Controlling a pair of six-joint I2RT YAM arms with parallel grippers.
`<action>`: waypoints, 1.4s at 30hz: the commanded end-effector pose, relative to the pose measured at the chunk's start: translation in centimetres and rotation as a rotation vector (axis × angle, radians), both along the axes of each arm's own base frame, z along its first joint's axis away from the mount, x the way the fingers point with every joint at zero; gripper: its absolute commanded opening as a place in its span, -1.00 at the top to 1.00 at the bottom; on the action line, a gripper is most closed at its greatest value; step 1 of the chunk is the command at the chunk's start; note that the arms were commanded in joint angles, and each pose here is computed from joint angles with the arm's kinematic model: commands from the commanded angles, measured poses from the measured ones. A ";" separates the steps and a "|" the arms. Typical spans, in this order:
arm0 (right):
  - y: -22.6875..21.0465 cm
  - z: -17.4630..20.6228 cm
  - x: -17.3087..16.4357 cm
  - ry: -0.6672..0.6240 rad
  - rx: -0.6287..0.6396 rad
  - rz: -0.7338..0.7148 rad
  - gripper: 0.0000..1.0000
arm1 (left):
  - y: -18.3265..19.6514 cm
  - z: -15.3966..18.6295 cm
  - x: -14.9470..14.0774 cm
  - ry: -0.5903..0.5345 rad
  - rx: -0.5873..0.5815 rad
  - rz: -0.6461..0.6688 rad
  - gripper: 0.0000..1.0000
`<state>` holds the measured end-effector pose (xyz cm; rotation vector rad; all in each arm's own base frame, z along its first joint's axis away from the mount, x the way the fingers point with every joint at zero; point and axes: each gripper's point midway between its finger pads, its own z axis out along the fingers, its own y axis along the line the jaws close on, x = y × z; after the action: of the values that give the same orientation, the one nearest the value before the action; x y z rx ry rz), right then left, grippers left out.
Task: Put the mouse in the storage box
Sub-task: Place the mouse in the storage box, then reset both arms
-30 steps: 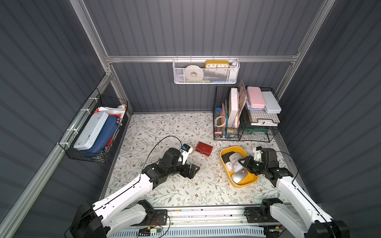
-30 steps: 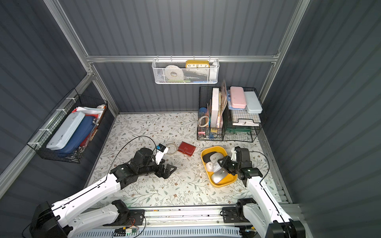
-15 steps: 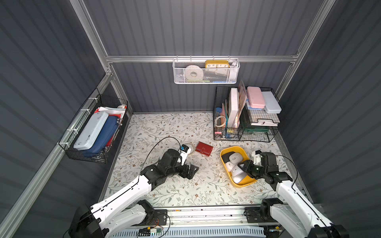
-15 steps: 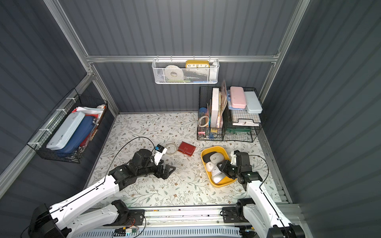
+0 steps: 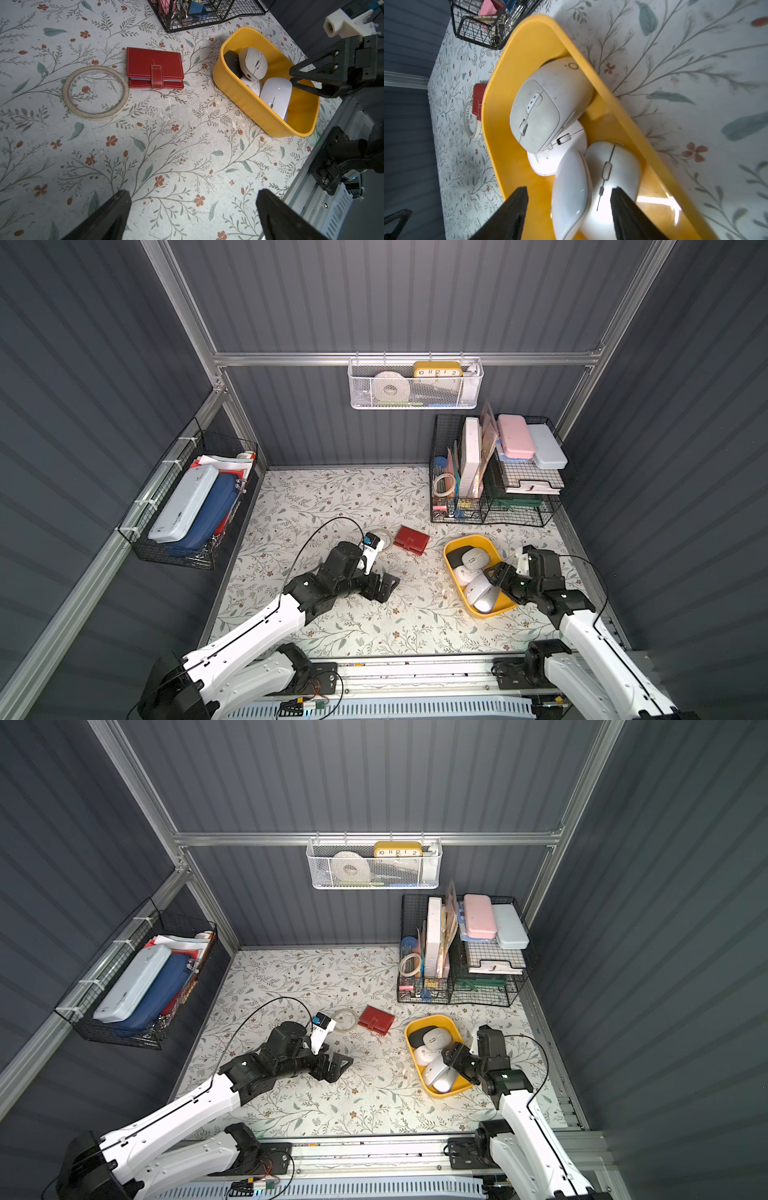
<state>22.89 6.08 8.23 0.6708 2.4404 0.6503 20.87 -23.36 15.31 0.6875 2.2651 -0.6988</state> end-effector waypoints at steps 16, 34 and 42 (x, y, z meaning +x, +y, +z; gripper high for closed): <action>-4.9 8.2 4.5 -0.283 -0.243 -0.169 -0.46 | 10.0 0.5 4.2 -0.213 0.249 0.507 -0.99; -10.3 9.3 7.9 -0.523 -0.643 -0.311 -0.53 | 18.8 -2.8 10.5 -0.372 0.417 0.781 -0.99; -11.9 6.1 10.3 -0.526 -0.778 -0.367 -0.53 | 20.9 -6.3 13.7 -0.382 0.298 0.767 -0.99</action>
<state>32.43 -4.82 13.62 0.5033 1.9018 -0.1823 32.55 -1.30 8.10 -0.0234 2.1595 0.2654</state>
